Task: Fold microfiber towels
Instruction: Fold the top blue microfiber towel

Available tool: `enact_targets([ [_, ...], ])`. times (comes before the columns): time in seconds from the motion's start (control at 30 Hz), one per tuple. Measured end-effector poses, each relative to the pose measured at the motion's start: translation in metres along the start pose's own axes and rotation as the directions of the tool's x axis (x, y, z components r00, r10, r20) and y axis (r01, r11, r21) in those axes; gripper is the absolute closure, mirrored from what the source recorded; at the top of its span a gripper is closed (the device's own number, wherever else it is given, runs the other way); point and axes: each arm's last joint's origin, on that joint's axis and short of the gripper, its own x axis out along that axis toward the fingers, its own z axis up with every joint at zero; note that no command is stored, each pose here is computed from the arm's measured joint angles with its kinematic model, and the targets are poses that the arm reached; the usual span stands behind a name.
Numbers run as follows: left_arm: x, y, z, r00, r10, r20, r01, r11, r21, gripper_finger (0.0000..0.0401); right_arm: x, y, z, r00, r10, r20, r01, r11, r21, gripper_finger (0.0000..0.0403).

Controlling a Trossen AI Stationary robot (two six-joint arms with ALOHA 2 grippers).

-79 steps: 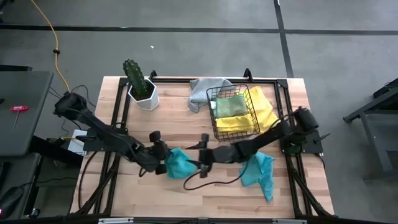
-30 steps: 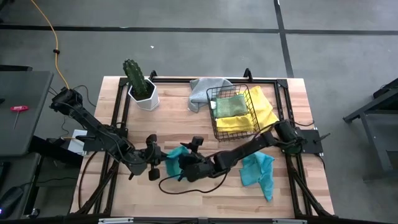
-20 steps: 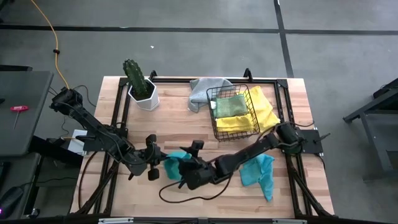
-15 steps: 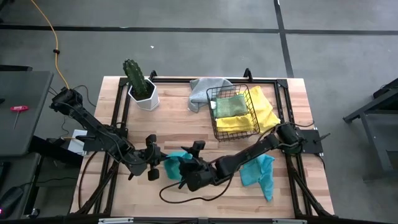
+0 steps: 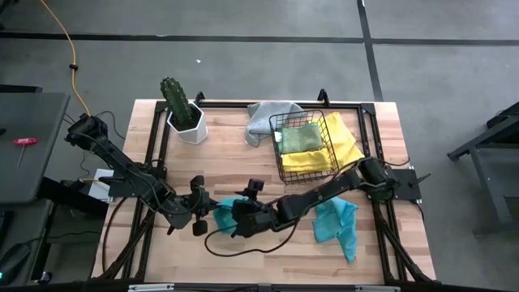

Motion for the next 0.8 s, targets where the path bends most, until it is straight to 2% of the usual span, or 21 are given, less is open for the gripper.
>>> enact_targets([
  [0.13, 0.0000, 0.0000, 0.0000, 1.000, 0.000, 0.000, 0.000, 1.000, 0.000, 0.0401, -0.0012, 0.0014, -0.0002, 1.000, 0.003, 0.002, -0.003, 1.000, -0.008, 0.0229],
  [0.5, 0.0000, 0.0000, 0.0000, 1.000, 0.000, 0.000, 0.000, 1.000, 0.000, 0.0401, -0.0060, 0.0073, 0.0032, 0.999, 0.017, 0.041, -0.015, 0.999, -0.051, 0.0388],
  [0.8, 0.0000, 0.0004, -0.0002, 1.000, 0.008, 0.001, -0.008, 1.000, 0.011, 0.0394, -0.0062, 0.0077, 0.0034, 0.999, 0.016, 0.044, -0.013, 0.998, -0.056, 0.0401],
])
